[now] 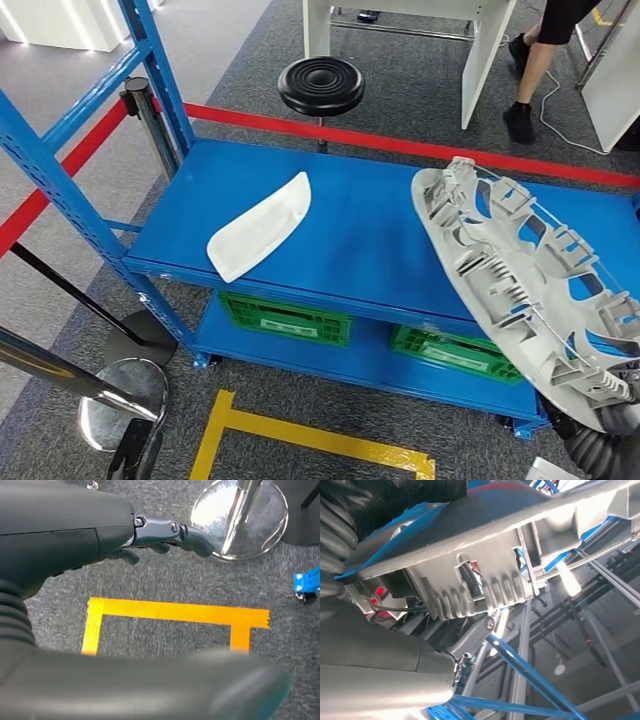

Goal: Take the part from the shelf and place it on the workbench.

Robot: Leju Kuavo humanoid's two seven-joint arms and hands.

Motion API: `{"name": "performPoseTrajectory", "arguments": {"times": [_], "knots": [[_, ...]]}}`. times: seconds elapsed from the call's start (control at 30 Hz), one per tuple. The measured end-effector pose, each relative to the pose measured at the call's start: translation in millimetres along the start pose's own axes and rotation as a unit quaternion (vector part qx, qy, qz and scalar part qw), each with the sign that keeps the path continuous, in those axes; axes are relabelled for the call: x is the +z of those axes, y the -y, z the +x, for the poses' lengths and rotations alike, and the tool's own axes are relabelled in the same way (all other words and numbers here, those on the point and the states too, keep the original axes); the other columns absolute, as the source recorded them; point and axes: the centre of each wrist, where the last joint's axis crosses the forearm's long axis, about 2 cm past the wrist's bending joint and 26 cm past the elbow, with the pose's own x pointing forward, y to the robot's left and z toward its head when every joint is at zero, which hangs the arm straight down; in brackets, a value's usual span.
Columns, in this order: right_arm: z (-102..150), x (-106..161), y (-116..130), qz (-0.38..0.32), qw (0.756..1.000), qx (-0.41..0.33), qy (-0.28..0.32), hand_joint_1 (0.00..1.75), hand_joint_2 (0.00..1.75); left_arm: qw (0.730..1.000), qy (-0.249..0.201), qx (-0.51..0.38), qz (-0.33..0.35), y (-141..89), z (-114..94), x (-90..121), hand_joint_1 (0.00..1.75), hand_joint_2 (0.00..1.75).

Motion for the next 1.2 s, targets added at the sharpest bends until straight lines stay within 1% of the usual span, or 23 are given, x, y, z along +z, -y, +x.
{"name": "performPoseTrajectory", "arguments": {"times": [1.2], "knots": [[-3.0, -2.2, 0.1, 0.003, 1.0, 0.002, 0.002, 1.75, 1.75, 1.0, 0.002, 0.002, 0.005, 1.5, 3.2, -2.4, 0.0, 0.0]]}}
